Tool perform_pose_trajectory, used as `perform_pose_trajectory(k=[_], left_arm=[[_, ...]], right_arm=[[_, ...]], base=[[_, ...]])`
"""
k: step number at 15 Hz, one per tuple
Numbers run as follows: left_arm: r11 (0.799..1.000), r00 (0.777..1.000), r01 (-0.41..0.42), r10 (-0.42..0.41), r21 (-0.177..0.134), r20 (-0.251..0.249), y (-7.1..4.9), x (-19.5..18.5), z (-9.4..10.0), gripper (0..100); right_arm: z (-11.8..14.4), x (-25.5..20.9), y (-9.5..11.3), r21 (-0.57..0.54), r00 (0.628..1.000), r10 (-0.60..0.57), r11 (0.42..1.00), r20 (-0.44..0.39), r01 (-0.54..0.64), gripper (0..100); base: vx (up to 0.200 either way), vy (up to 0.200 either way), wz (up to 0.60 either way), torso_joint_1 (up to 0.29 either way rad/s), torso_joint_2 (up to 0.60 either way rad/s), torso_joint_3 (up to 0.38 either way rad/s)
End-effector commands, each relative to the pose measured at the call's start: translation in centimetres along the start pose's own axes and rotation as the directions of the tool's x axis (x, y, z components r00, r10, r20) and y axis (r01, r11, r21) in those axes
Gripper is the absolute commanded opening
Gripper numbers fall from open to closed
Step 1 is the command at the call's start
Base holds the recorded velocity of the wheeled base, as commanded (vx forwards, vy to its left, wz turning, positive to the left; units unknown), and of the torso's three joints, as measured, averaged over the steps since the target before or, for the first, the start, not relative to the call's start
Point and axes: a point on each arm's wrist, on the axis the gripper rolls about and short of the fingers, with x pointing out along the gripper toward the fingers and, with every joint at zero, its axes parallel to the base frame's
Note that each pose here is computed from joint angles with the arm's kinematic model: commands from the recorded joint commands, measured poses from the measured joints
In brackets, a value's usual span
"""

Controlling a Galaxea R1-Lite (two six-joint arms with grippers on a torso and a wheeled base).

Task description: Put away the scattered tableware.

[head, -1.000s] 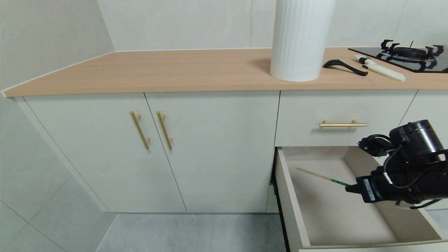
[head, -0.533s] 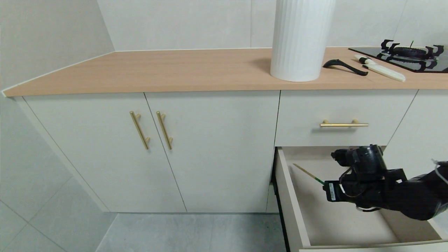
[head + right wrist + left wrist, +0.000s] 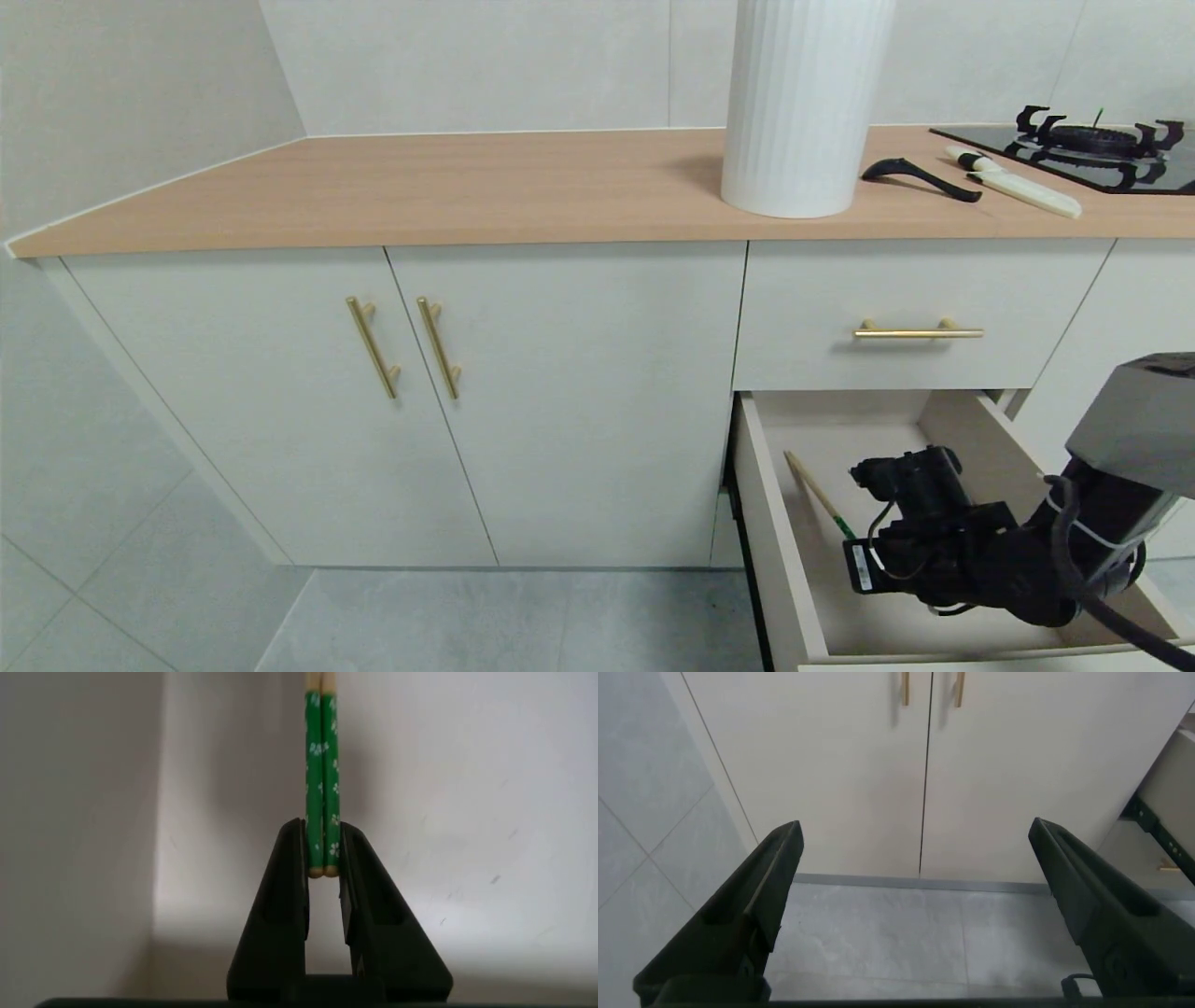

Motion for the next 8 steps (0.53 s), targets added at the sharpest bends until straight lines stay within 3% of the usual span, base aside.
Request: perform_pose_trajectory(k=[1,8], left_arm=[[1.000,1.000,-0.001,0.001,0.000,0.000,0.0,0.0,0.0,100],[1.000,1.000,0.000,0.000,0.000,0.000,0.0,0.0,0.0,100]], right_arm=[[-1.4,1.7,0.1,-0.015,0.998,-0.013,1.000,-0.065,0.012,0],[-2.3,3.0,-0.1,-0.011,0.995,-0.026,1.000,-0.096,0.025,0]], base=[[0.000,0.000,0.00,0.000,0.00,0.000],[0.000,0.000,0.00,0.000,0.00,0.000]])
